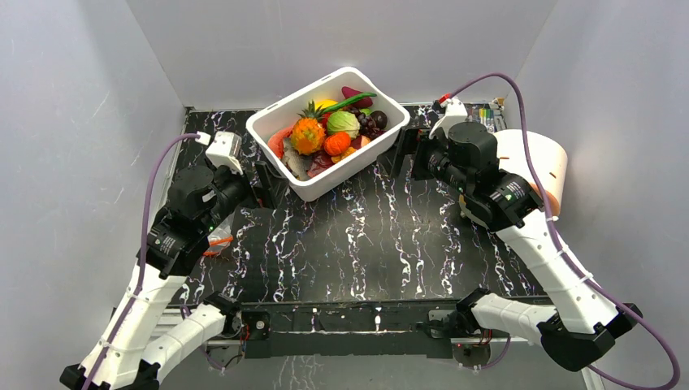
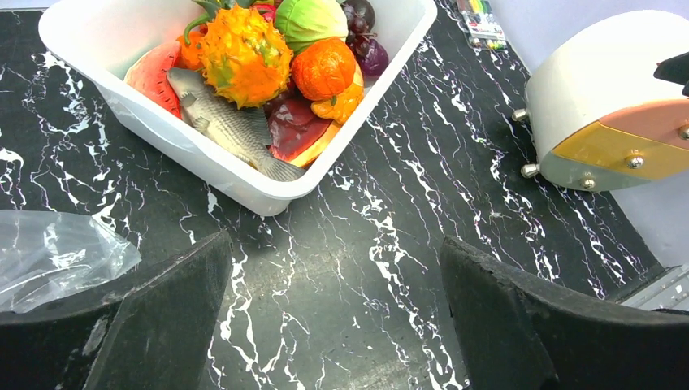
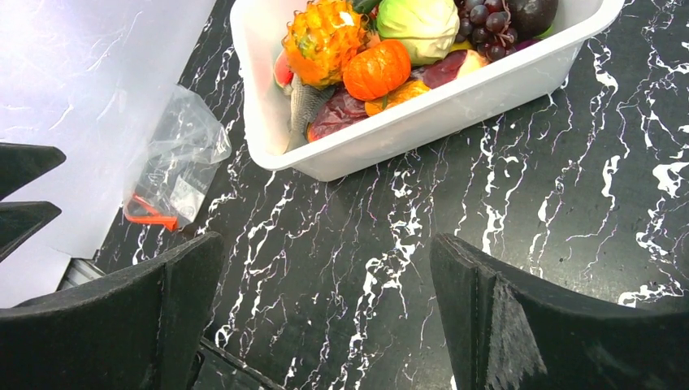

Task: Place the food in the zip-top bag and seal the zipper
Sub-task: Pick up the zipper food storage bag at the center of the board.

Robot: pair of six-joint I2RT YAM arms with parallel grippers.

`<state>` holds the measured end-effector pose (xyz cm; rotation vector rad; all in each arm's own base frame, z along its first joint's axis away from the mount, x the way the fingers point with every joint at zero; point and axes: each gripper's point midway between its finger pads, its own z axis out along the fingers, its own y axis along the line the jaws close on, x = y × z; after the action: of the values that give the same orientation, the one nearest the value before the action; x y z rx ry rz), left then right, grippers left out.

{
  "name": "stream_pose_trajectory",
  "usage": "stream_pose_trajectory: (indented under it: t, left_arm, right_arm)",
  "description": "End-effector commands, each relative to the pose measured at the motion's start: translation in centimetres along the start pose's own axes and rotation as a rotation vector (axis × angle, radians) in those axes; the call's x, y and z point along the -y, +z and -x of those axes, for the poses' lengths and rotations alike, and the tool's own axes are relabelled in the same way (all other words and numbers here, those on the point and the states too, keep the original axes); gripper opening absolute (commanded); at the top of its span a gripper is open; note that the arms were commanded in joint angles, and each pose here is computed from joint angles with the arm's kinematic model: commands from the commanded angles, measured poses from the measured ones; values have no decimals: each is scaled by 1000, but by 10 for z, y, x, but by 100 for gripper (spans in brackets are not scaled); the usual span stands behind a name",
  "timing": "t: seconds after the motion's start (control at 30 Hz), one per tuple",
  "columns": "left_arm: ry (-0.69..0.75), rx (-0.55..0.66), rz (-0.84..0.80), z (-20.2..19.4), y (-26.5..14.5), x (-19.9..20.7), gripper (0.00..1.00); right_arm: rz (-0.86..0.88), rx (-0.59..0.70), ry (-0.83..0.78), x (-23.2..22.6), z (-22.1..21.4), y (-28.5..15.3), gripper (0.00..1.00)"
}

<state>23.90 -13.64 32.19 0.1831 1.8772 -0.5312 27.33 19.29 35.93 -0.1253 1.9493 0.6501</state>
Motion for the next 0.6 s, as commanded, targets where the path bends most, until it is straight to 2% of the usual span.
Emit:
stream_pose_trajectory:
  t: [0.0,0.4,0.5,0.57]
  left_arm:
    - [6,18,10,4,-1,-1,98]
    - [-74,-78,292,-27,17,-50,98]
    - [-148,-143,361,-41,29,-56,99]
    - [-247,-169,457,-50,32,-65,98]
  right_arm:
    - [48,84,7,-10,19,-7,98]
    - [47,69,7,-6,9,-9,98]
    - [47,69,11,-5,6,-9,98]
    - [48,72,13,-5,5,-9,98]
